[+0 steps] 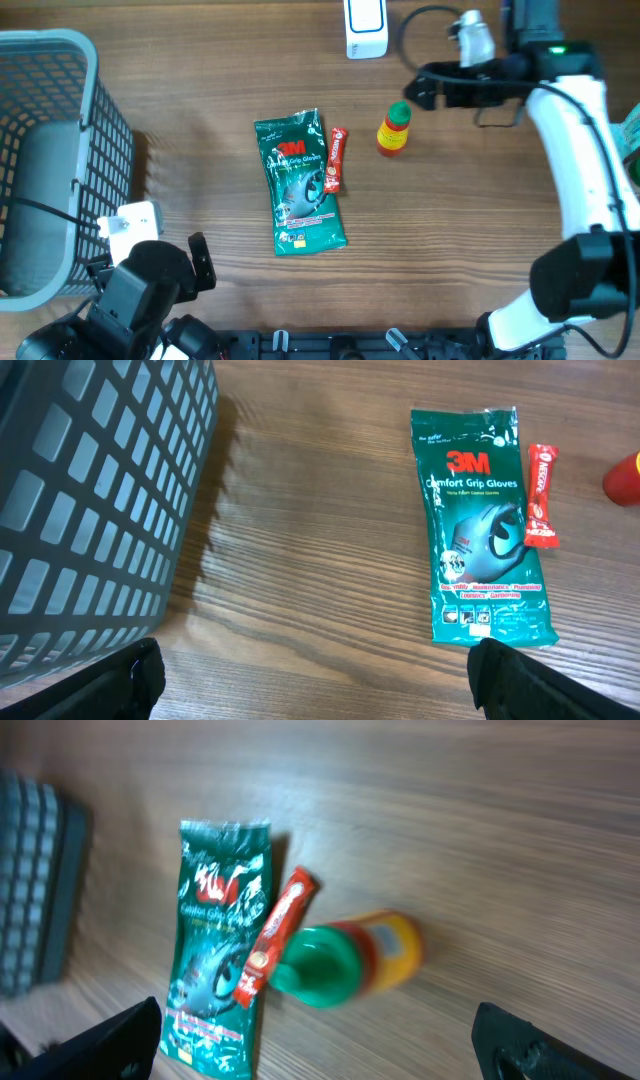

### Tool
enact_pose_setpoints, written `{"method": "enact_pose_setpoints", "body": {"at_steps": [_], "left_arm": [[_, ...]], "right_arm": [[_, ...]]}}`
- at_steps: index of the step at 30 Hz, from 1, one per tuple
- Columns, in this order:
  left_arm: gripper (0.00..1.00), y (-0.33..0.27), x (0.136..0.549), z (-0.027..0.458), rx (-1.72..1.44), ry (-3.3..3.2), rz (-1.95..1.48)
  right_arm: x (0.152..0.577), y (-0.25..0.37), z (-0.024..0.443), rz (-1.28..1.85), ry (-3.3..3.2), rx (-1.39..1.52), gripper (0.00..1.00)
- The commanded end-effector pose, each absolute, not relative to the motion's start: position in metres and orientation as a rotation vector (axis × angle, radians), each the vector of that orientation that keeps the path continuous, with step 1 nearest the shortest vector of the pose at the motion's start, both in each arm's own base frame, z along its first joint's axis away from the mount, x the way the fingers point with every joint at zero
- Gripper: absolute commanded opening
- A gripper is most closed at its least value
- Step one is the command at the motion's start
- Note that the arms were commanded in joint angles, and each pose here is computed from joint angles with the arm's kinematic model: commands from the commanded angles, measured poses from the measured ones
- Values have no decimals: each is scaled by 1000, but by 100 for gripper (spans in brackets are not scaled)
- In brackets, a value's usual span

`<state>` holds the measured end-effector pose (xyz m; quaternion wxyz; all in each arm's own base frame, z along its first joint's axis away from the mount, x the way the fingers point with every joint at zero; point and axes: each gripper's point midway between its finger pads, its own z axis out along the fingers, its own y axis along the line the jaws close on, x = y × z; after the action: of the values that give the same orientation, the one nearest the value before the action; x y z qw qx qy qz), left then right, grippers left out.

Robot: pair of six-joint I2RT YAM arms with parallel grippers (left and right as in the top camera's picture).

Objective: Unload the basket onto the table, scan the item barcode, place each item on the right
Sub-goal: 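Lower the right gripper onto the red-capped sauce bottle and grasp it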

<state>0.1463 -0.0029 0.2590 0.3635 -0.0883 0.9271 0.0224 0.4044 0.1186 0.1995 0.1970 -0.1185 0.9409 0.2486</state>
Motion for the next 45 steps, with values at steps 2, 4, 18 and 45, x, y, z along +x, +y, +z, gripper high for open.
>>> {"method": "enact_pose_setpoints", "body": {"at_steps": [2,4,18,45], "left_arm": [[100,-3,146,263,-257,2371,37],[100,-3,146,263,-257,2371,37],[100,-3,146,263,-257,2371,37],[100,-3,146,263,-257,2371,37]], "right_arm": [[411,133,169,384,2705,-316,100],[413,136,157,267,2707,-291,100],[413,146,119,207,2719,-193,55],[337,143,140,292,2908,-507,23]]}}
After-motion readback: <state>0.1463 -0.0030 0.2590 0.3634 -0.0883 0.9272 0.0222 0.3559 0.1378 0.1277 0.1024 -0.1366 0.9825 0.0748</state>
